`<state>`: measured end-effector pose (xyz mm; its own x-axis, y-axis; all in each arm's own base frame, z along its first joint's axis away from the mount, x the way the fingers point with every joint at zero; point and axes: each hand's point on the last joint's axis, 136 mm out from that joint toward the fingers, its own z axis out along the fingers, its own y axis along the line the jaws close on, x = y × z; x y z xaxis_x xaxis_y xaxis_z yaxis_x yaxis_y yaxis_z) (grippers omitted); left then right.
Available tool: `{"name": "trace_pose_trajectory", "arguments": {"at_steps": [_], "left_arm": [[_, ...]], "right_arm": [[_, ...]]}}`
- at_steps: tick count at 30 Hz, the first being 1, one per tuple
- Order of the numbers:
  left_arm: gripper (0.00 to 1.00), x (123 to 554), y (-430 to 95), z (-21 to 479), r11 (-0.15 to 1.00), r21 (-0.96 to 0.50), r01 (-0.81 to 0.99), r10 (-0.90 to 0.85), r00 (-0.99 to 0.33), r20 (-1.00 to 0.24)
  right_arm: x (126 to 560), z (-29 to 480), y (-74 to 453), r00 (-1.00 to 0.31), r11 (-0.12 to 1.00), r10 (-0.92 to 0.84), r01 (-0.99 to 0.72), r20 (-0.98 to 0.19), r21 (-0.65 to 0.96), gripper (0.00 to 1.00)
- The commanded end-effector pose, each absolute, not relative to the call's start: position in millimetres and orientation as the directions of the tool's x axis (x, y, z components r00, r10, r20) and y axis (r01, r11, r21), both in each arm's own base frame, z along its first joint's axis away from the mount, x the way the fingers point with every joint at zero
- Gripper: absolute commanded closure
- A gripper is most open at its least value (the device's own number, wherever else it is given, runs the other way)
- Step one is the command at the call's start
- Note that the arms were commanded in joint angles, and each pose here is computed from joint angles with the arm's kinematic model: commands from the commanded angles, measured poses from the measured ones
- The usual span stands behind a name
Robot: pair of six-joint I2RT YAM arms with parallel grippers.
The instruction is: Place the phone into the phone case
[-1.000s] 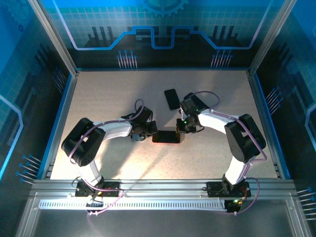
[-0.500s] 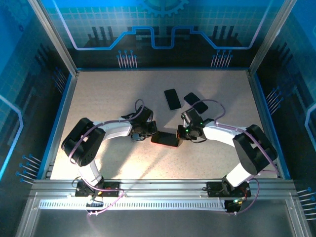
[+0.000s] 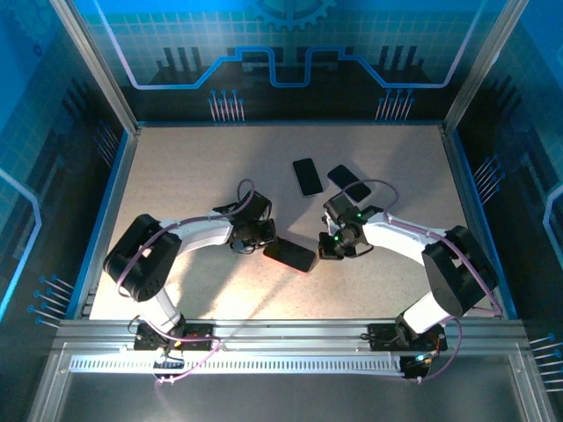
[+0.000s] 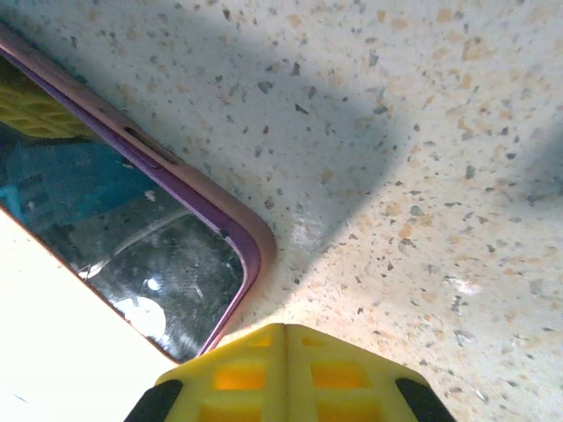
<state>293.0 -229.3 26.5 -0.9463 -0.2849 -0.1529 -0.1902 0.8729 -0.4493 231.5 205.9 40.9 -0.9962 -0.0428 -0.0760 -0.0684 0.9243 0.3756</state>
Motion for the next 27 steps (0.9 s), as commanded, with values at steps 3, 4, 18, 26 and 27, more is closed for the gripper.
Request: {"name": "trace_pose_trajectory", "arguments": {"at_steps": [3, 4, 18, 26, 27], "left_arm": [[0.97, 269, -204, 24, 0.906, -0.359, -0.224, -0.286, -0.949, -0.131], [0.97, 268, -202, 23, 0.905, -0.359, -0.230, -0.292, -0.948, -0.129], [0.97, 259, -202, 11, 0.900, -0.360, -0.244, -0.295, -0.951, -0.092], [0.97, 256, -204, 6, 0.897, -0.365, -0.250, -0.296, -0.952, -0.075], [0.97, 256, -203, 5, 0.896, -0.365, -0.252, -0.298, -0.952, -0.073]], "right_arm": [[237, 52, 214, -0.992, 0.906, -0.120, -0.130, -0.049, 0.402, 1.00], [239, 53, 216, -0.991, 0.903, -0.123, -0.134, -0.054, 0.409, 1.00], [241, 35, 223, -0.988, 0.901, -0.156, -0.141, 0.004, 0.411, 1.00], [234, 19, 219, -0.986, 0.912, -0.158, -0.126, 0.050, 0.390, 1.00], [232, 15, 218, -0.985, 0.915, -0.161, -0.126, 0.059, 0.383, 1.00]]}}
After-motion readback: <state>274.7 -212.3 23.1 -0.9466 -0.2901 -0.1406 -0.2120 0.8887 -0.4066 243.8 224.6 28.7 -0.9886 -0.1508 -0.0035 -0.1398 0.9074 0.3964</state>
